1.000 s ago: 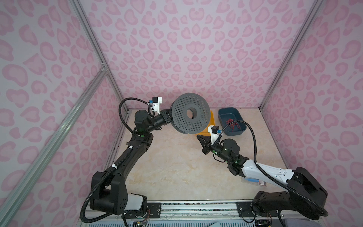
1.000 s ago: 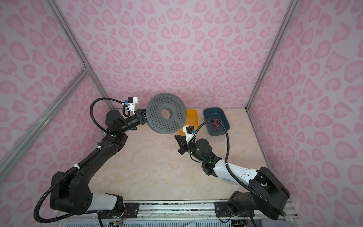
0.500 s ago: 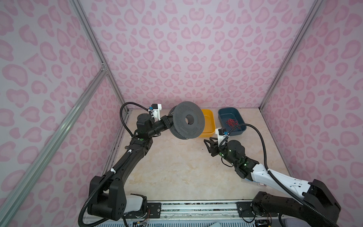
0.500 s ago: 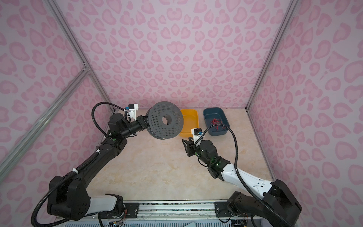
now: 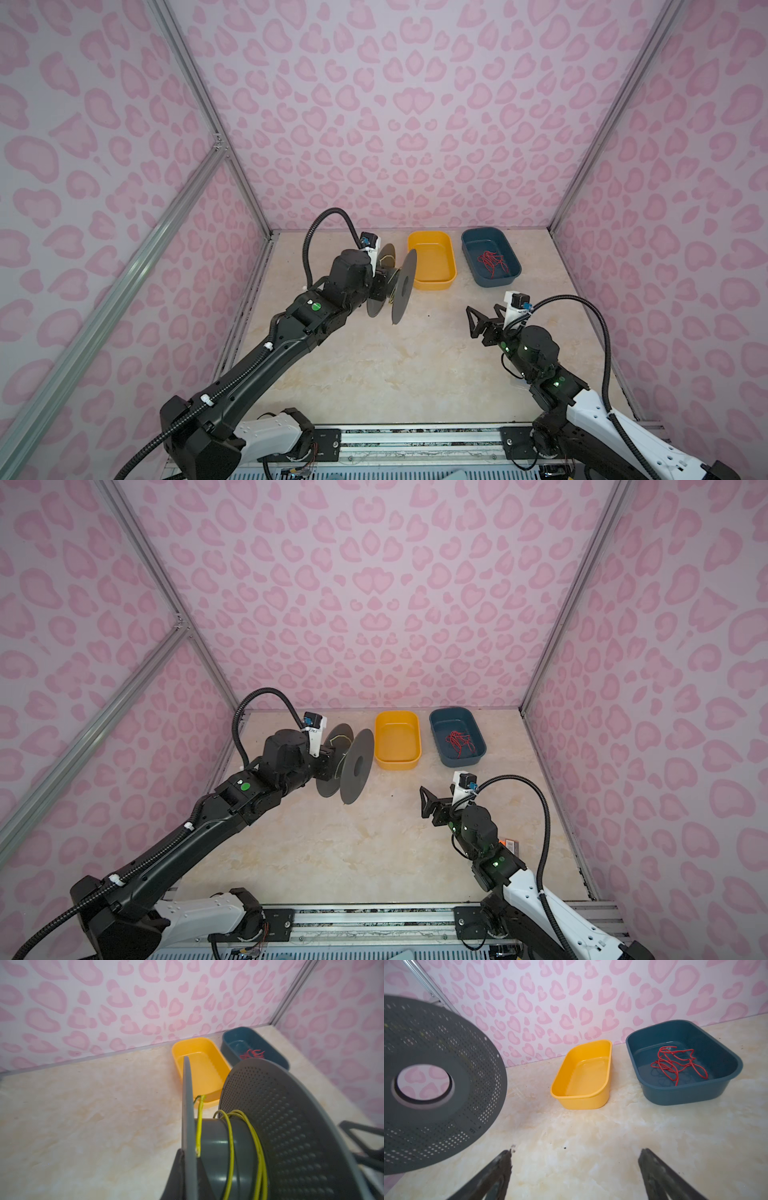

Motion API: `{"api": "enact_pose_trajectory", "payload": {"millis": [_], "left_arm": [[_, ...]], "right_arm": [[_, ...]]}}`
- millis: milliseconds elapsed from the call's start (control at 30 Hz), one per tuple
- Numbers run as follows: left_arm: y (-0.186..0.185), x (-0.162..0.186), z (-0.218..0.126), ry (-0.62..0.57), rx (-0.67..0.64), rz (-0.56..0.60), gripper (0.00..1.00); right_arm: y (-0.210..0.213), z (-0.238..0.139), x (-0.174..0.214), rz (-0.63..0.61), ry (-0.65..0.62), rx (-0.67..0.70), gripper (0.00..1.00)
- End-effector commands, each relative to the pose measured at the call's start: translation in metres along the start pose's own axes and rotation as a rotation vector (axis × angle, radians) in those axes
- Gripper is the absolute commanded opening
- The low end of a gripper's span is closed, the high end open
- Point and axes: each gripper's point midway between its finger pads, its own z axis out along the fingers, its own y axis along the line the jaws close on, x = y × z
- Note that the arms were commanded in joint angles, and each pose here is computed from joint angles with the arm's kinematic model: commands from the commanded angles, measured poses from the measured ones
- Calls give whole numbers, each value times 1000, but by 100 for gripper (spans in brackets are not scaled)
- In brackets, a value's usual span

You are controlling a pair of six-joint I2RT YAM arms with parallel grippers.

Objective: Wrap the cables
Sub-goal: 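Open the right gripper and withdraw it while the left lowers the spool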

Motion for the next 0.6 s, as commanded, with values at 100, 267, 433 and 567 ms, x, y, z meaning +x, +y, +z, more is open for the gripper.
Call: {"api": "enact_pose_trajectory", "payload": {"millis": [100,267,433,567], "left_arm": [[-2,-24,-3,-95,-343,334,3],[-48,-14,11,-91,-406,558,3],[-88,16,32,-49,-487,746,3],[-117,46,42,-33,-497,816,3]], "right_arm": [[-30,-6,-11,43,-140,133,96],[-45,-7,-1,31,-117,207,98],[-66,-9,2,43,-93,343,98],[-92,-23,-2,42,-134,504,98]]}}
